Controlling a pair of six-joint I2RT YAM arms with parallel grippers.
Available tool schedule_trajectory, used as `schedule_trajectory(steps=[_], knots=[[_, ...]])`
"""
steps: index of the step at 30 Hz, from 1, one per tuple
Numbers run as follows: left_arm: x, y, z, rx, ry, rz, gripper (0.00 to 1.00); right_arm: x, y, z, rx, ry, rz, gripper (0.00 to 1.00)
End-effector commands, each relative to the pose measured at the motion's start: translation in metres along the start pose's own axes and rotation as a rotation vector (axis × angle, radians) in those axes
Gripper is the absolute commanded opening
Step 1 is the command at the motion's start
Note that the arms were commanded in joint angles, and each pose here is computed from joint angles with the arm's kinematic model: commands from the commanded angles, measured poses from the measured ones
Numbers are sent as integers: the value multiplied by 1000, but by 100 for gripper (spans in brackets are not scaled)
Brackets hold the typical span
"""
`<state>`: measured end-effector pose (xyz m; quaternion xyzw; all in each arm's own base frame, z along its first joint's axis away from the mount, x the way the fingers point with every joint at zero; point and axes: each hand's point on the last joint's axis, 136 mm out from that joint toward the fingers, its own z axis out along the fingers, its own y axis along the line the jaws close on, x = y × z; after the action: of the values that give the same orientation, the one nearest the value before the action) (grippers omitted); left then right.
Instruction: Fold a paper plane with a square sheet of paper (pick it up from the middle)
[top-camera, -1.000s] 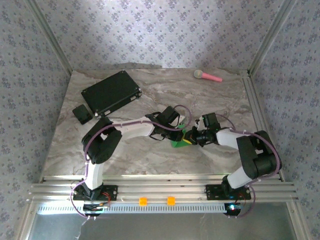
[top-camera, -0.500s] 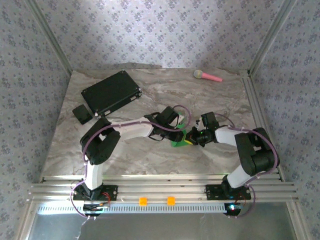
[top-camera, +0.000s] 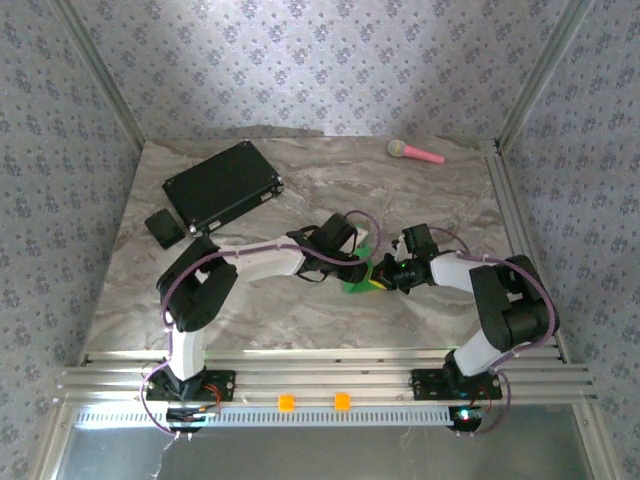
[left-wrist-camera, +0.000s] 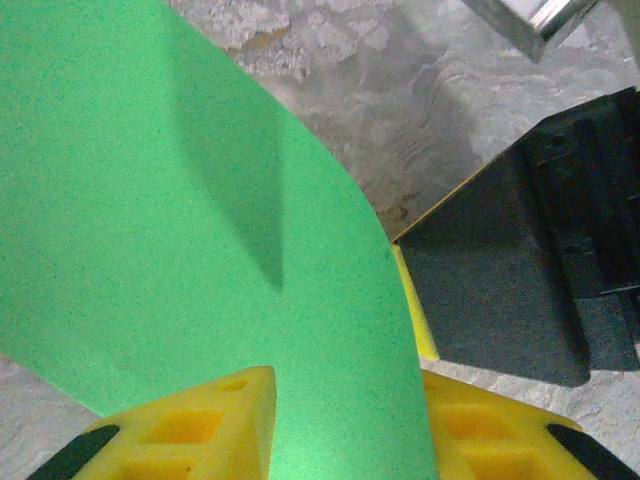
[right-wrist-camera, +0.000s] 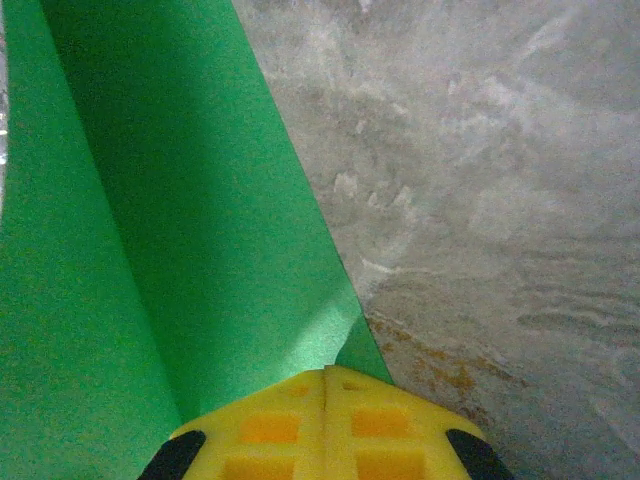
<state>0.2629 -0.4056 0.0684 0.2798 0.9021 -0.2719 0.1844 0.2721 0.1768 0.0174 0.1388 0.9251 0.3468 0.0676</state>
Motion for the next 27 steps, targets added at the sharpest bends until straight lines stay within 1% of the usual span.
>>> schedule_trajectory(steps=[1,9,15,18,21,23,27], knots=[[-19,-11,-15,11,-75,39,34,9,-28,2,105,29,43,2],[-22,-13,-14,8,-89,42,33,9,-28,2,100,35,43,2],[-21,-10,-13,-10,-83,47,27,10,-29,2,98,37,48,3],[-19,-5,-13,-26,-77,44,19,10,-29,1,96,38,47,3],[-18,0,-11,-29,-66,30,14,10,-29,1,95,38,47,3],[-17,4,-11,-29,-57,24,13,9,-28,1,91,37,45,3],[-14,7,-7,13,-26,6,13,10,-28,1,91,38,46,3]])
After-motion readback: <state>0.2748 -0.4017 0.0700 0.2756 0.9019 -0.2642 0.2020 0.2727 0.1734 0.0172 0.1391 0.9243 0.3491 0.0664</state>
